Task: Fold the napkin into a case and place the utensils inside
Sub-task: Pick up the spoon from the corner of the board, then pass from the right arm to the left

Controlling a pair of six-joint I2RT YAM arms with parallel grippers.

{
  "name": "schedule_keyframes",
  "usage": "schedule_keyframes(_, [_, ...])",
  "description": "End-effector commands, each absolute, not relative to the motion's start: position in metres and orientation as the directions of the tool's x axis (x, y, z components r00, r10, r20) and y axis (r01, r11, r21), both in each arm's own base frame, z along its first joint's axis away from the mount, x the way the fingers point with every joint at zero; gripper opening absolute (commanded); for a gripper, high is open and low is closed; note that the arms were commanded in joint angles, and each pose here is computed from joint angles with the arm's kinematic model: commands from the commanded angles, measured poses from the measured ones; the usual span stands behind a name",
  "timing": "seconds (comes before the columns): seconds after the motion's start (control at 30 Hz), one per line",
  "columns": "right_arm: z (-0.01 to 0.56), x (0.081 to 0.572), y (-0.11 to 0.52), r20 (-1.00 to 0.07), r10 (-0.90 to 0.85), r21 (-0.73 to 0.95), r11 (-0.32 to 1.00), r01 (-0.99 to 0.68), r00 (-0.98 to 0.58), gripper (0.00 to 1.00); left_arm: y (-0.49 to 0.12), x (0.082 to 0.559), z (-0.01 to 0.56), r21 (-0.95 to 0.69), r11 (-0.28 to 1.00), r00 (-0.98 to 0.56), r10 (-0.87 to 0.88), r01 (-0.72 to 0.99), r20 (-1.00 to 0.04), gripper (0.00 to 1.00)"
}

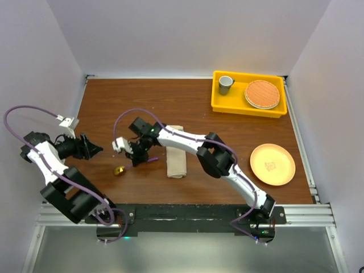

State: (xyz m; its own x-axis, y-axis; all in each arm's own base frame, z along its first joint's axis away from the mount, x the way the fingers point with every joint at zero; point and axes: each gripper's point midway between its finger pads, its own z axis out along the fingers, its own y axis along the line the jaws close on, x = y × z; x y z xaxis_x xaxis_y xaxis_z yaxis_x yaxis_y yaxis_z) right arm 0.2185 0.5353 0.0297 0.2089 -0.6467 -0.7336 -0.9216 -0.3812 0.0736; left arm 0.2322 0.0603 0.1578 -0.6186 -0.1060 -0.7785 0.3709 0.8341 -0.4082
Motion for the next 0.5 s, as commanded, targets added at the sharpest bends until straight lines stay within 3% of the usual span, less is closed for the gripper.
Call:
schedule_keyframes(0.0, [0.153,0.28,0.549,-0.886,-0.447,0.195,-0.114,-0.974,-0.125,0.0,0.07,0.265,0.189,-0.34,0.875,-0.501,-0.134,0.346,-0.855,0.7])
schedule_keyframes(0.13, [0.23,0.317,0.534,-0.905,-0.239,0.365,-0.016,-0.931,-0.351,0.0,0.078,0.296,0.242,-0.407,0.845,-0.375,-0.273,0.346,-0.886,0.7])
schedule_keyframes(0.17, [0.244,0.335,0.524,-0.899,-0.189,0.399,0.012,-0.917,-0.394,0.0,0.073,0.302,0.253,-0.493,0.809,-0.387,-0.363,0.321,-0.848,0.7])
schedule_keyframes(0.23, [0.283,0.349,0.518,-0.865,-0.071,0.498,0.004,-0.867,-0.497,0.0,0.072,0.315,0.28,-0.436,0.824,-0.298,-0.341,0.362,-0.892,0.7])
schedule_keyframes(0.27, [0.294,0.365,0.506,-0.848,-0.022,0.529,0.02,-0.848,-0.53,0.0,0.057,0.319,0.286,-0.501,0.784,-0.321,-0.399,0.367,-0.859,0.7])
schedule_keyframes(0.3, [0.316,0.371,0.501,-0.811,0.051,0.584,-0.007,-0.812,-0.583,0.0,0.052,0.325,0.302,-0.449,0.797,-0.264,-0.369,0.404,-0.891,0.7])
schedule_keyframes(0.4, [0.34,0.388,0.478,-0.707,0.169,0.69,-0.047,-0.722,-0.687,0.0,0.011,0.335,0.323,-0.498,0.735,-0.265,-0.421,0.46,-0.867,0.69])
schedule_keyframes(0.47, [0.355,0.391,0.467,-0.701,0.201,0.692,-0.039,-0.721,-0.684,0.0,-0.022,0.34,0.341,-0.514,0.688,-0.257,-0.448,0.511,-0.856,0.71])
